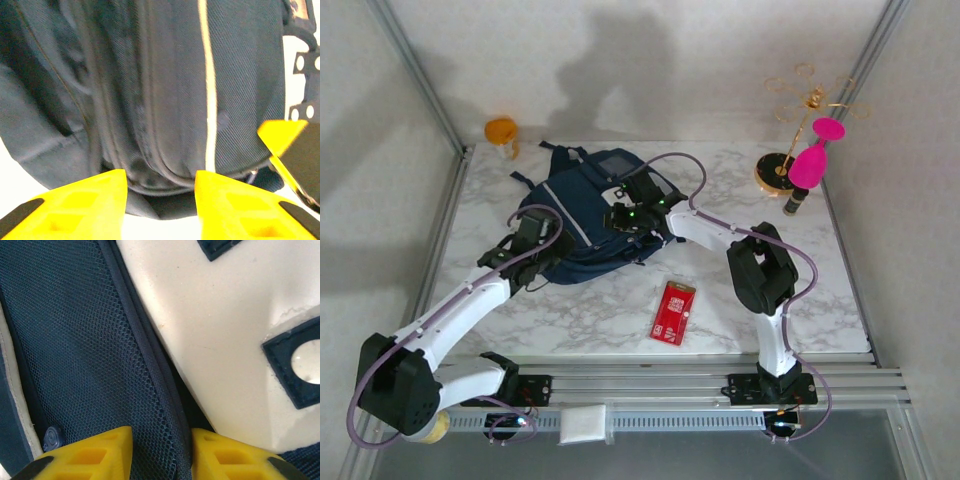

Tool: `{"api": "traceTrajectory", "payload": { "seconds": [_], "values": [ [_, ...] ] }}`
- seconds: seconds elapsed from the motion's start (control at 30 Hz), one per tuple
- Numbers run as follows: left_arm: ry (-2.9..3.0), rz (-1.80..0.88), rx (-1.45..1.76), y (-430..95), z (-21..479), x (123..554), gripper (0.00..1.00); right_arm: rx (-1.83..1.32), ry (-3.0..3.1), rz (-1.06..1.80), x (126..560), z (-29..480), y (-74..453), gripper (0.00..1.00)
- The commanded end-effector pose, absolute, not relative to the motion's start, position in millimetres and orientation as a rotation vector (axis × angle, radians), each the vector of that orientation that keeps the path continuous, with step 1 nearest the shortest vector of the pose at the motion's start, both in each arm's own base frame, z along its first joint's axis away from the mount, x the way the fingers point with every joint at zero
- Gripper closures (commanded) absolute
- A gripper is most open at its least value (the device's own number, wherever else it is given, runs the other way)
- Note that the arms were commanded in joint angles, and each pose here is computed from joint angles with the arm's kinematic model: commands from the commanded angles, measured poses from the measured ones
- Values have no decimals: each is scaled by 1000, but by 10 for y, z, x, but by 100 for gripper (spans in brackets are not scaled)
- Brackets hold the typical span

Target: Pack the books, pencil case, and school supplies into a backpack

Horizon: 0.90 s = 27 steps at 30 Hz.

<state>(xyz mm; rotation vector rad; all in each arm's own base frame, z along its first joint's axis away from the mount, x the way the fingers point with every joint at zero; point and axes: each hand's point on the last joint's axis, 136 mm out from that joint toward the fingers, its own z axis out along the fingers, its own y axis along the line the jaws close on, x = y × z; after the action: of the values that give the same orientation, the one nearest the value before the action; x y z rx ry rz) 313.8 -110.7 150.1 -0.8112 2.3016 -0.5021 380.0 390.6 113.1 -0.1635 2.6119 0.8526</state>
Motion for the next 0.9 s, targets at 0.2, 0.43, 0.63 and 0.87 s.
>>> {"api": "traceTrajectory", "payload": {
  "seconds": [0.2, 0.43, 0.63, 0.87],
  "values": [
    [2262, -497, -878, -1476, 1550, 3047, 57, -187, 2518, 1176, 3651, 1569, 4212, 100],
    [2199, -457, -1014, -1519, 1500, 2980, 56, -115, 2377, 1509, 3433, 2061, 4325, 100],
    [2165, -387, -1117, -1444, 1439, 3004, 55, -76, 2335, 1579, 3379, 2127, 4352, 100],
    [2112, -310, -1181, -1414, 1413, 3132, 59, -66, 2339, 1594, 3335, 2056, 4375, 100]
  ]
}}
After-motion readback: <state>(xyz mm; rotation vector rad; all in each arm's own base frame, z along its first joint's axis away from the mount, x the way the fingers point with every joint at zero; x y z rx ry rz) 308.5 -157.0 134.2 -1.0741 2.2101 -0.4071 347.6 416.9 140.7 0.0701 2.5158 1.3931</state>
